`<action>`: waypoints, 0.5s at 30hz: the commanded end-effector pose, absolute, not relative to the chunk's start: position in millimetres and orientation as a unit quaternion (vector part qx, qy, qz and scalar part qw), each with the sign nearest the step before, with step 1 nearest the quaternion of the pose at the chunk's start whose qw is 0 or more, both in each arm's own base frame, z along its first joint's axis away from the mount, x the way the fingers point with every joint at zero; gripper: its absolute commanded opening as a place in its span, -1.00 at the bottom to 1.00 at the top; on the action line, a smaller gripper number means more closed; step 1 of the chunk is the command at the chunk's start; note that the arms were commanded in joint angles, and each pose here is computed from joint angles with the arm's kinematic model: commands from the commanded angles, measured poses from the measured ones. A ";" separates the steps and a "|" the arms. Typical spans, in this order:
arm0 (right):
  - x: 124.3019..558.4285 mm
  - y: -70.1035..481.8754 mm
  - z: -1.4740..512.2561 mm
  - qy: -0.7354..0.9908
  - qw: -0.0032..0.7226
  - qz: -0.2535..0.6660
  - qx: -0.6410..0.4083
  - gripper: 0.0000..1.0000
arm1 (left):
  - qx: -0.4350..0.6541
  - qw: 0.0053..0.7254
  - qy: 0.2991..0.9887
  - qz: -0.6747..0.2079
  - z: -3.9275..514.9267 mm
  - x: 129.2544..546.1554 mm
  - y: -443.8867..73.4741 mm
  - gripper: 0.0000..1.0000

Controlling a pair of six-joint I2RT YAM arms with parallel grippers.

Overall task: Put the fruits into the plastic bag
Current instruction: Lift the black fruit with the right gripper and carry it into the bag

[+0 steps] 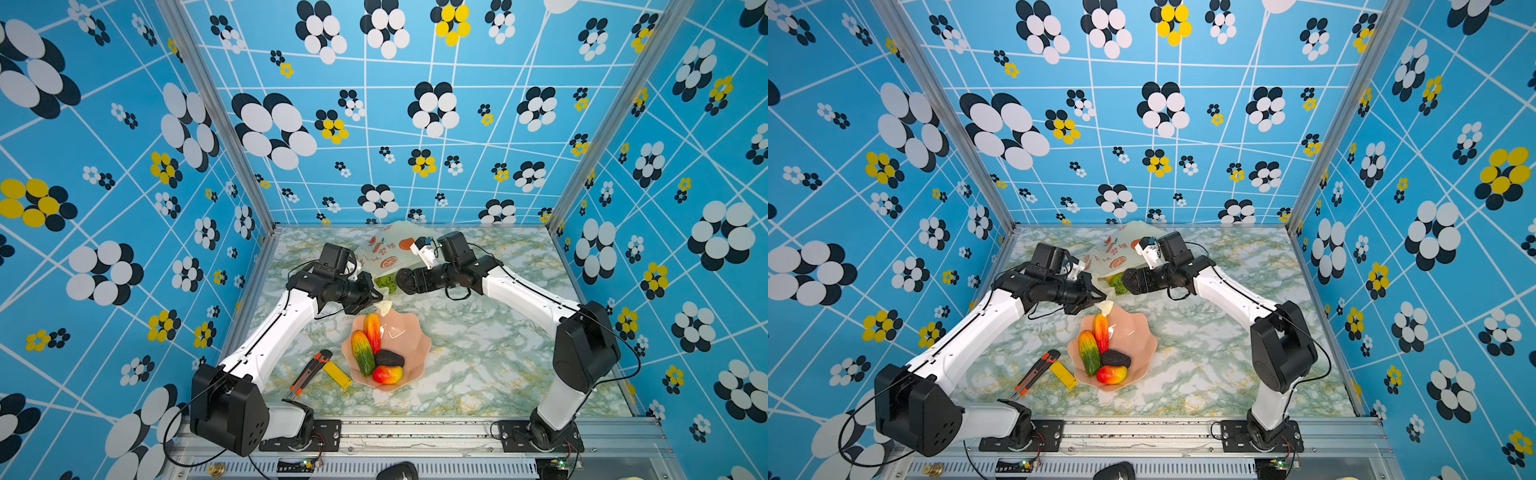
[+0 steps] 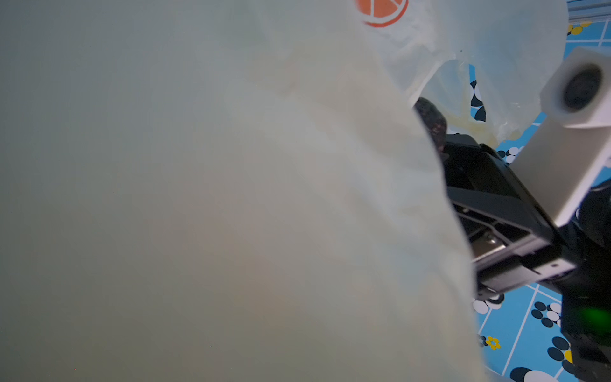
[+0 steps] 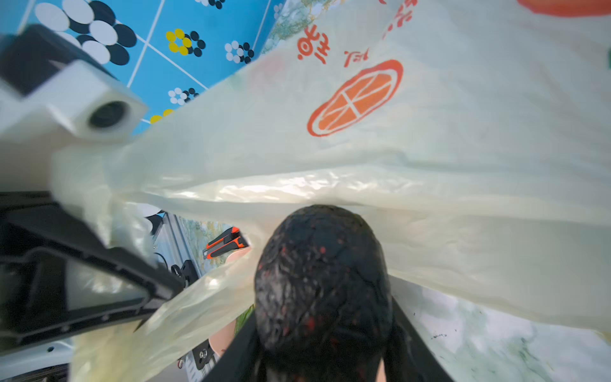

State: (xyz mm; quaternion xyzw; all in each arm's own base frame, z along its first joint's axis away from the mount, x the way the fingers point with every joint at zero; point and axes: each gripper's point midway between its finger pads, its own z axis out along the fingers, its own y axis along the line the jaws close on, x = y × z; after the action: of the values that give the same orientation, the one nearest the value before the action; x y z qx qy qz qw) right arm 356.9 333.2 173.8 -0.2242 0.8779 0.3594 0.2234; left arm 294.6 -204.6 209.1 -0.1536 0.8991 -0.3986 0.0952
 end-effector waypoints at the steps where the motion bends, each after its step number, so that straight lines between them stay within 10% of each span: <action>1: 367.5 332.6 164.8 0.888 0.216 0.339 -0.225 -0.01 | -0.154 0.100 0.898 -0.399 210.8 292.3 -205.6 -1.00; 15: 454.5 338.7 118.7 0.897 0.228 0.377 -0.036 -0.03 | -0.139 0.080 0.899 -0.407 204.8 293.2 -223.1 -1.00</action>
State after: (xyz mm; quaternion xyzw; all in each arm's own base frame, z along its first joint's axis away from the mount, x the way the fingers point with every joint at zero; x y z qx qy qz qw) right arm 417.5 334.1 103.5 -0.1108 0.9148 0.3393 0.1892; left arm 292.8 -215.0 206.0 -0.1442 0.9004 -0.4011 0.0875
